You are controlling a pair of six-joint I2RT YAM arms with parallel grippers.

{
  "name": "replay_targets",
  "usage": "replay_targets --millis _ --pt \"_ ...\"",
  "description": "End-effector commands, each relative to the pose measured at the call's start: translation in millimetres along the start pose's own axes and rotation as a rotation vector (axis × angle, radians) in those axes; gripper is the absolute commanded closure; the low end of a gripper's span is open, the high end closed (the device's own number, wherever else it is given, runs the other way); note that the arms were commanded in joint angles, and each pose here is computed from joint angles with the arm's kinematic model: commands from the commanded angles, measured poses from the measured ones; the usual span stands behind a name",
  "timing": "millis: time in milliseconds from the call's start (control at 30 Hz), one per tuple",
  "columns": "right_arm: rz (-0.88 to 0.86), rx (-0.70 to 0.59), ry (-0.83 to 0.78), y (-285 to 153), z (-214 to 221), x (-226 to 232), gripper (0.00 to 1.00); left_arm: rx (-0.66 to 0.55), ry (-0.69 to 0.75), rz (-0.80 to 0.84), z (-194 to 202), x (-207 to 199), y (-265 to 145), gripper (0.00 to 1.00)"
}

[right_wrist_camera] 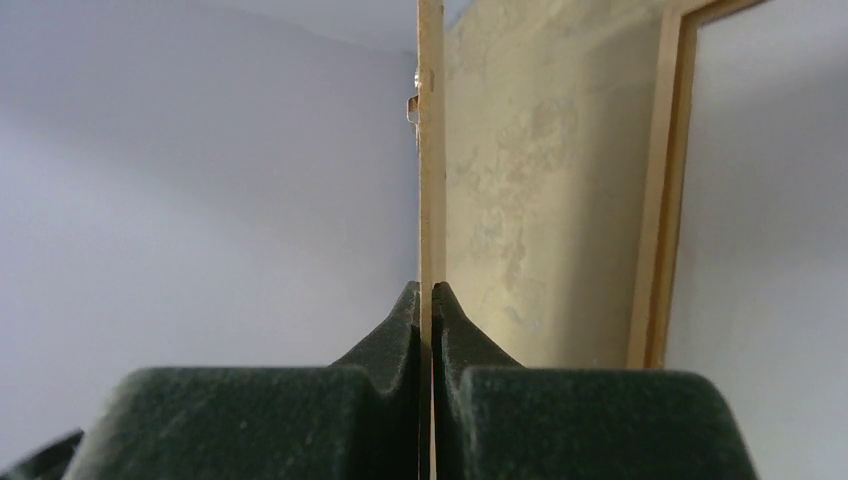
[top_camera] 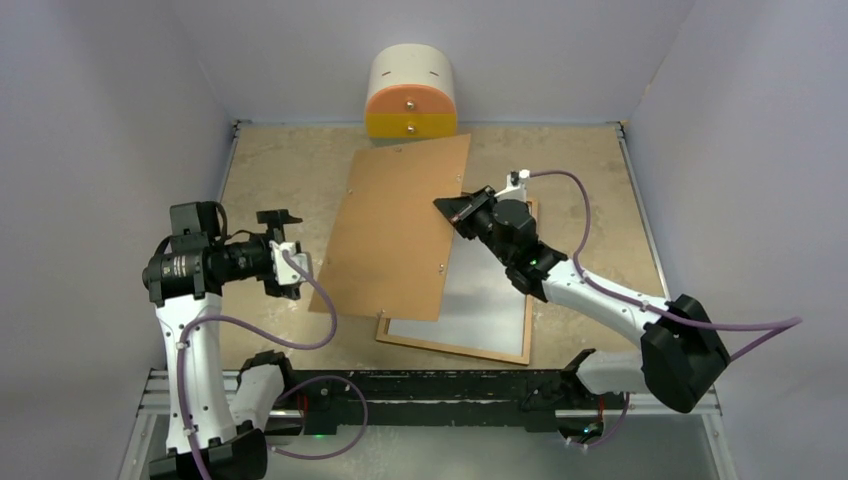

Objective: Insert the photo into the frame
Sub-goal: Turn over the photo frame item on the photo frame.

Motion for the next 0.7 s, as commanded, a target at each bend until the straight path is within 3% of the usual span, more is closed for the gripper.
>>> replay_targets --millis 0,133,333,667 --pt "-0.283 -0.280 0.259 -14 -57 71 1.00 -0.109 0.095 0.058 -18 -7 1 0.00" --pt "-0.366 -0.323 0.299 -15 -64 79 1.00 -0.156 0.029 0.077 -25 2 3 0.00" --pt "-0.415 -0.333 0.325 -15 -66 87 1.00 -0.167 0.051 0.093 -20 -15 8 0.00" --pt "-0.494 -0.359 0.355 11 -69 125 1.00 -0.220 0.029 0.122 -35 1 11 0.00"
Point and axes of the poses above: each gripper's point midway between its finger pads, its own y axis out along the fingers, its own x axis along the line the jaws close on, z = x × y, the point moved 5 cm from there along -y, back along the fingers, and after that the axes turned 5 degrees about -y, right-handed, at the moved point
